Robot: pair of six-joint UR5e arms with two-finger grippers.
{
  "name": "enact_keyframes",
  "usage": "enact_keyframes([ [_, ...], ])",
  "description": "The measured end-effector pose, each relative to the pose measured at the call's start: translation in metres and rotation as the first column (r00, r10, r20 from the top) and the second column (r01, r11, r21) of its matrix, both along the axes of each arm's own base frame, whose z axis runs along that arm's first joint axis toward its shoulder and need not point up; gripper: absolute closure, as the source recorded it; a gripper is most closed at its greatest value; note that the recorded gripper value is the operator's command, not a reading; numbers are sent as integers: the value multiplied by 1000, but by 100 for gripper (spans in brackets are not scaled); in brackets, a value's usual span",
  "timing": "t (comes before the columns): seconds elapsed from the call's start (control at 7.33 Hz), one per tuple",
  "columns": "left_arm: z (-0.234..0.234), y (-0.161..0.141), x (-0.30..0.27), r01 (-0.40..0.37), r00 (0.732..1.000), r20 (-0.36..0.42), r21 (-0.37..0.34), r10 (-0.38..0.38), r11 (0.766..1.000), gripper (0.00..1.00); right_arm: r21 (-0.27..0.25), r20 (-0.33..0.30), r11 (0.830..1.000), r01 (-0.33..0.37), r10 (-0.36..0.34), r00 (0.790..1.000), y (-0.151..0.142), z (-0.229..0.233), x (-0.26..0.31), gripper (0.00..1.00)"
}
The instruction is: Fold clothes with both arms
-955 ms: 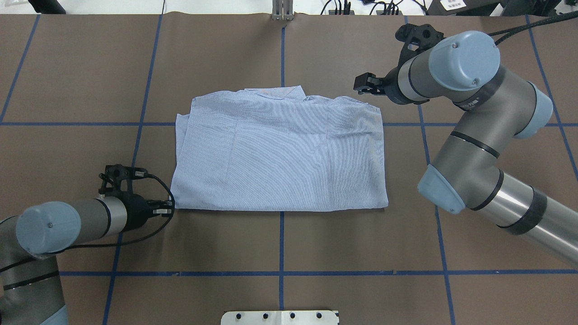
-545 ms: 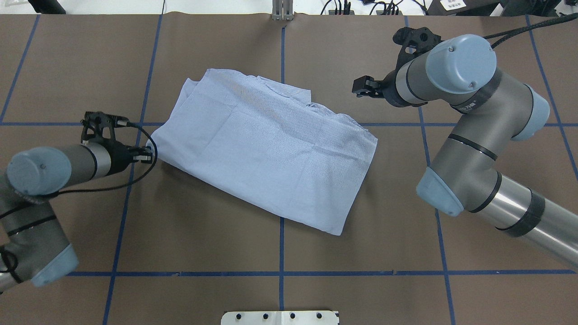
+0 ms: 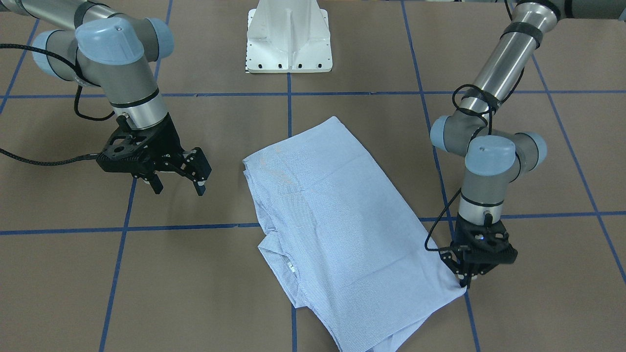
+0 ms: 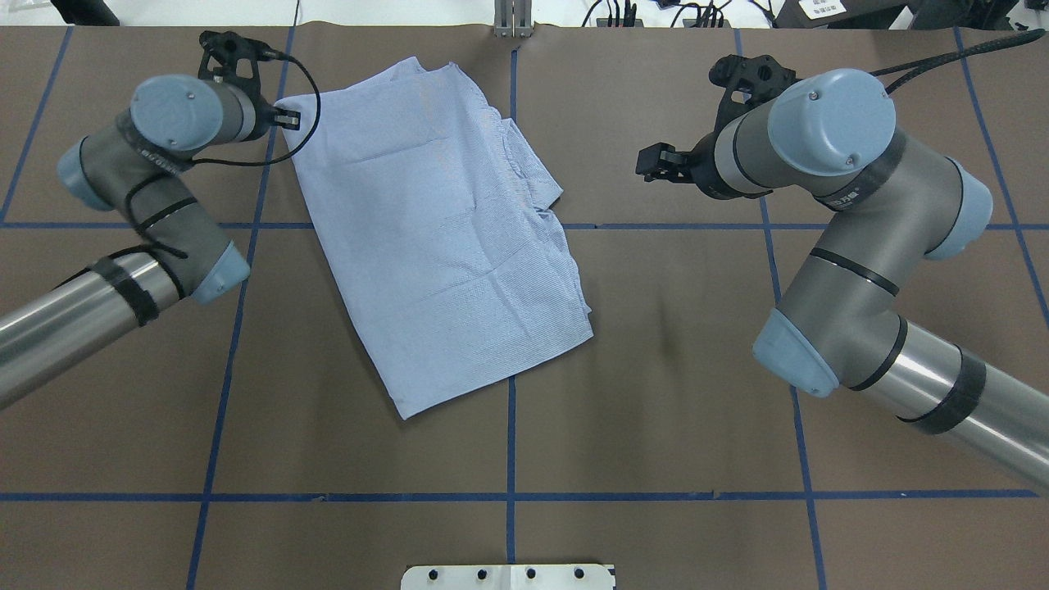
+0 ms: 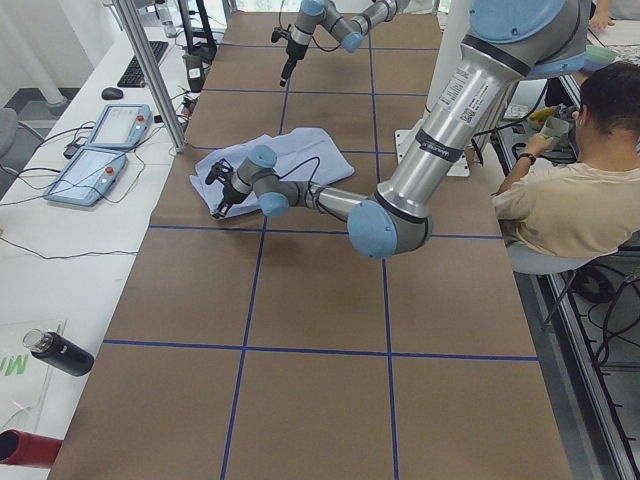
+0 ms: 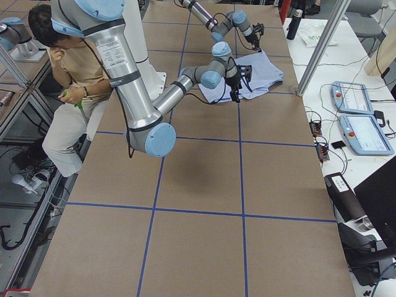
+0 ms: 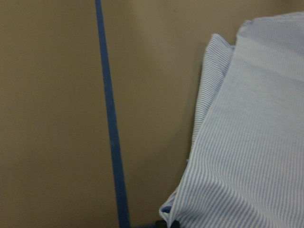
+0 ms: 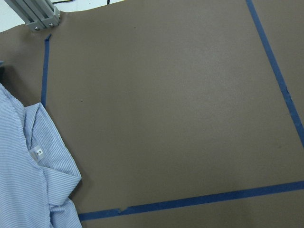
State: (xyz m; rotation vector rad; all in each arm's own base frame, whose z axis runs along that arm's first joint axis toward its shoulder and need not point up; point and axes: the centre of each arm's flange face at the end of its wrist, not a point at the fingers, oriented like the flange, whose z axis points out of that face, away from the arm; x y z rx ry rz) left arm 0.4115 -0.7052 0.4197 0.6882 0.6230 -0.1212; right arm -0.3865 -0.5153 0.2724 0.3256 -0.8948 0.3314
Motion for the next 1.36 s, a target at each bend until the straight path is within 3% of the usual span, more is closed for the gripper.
enact_keyframes([
  [0.14, -23, -34, 17, 6, 1000, 6, 2, -6, 1000, 100, 1, 1, 1000, 2, -2, 1000, 1, -1, -1, 0],
  [0.27, -33, -51, 27, 6, 1000, 0, 13, -6, 1000, 1, 1, 4, 1000, 5, -5, 1000, 3, -2, -4, 0],
  [0.55, -30, -49, 21, -15, 1000, -6, 64, 15, 998, 0, -3, 18, 1000, -10, 10, 1000, 13, -12, -23, 1],
  [0.82, -21, -13, -5, -65, 996, -57, 113, 72, 991, 0, -50, 64, 996, -74, 77, 995, 37, -34, -62, 4],
  [1.09, -25, 6, -14, -86, 991, -93, 133, 98, 987, 0, -139, 137, 981, -135, 154, 979, 58, -63, -105, 7],
  [1.23, -24, 11, -16, -88, 990, -100, 136, 102, 987, 0, -197, 165, 968, -157, 190, 968, 70, -71, -129, 18],
  [1.36, -22, 15, -17, -89, 989, -102, 137, 103, 987, 0, -242, 171, 953, -184, 228, 958, 81, -69, -149, 22],
])
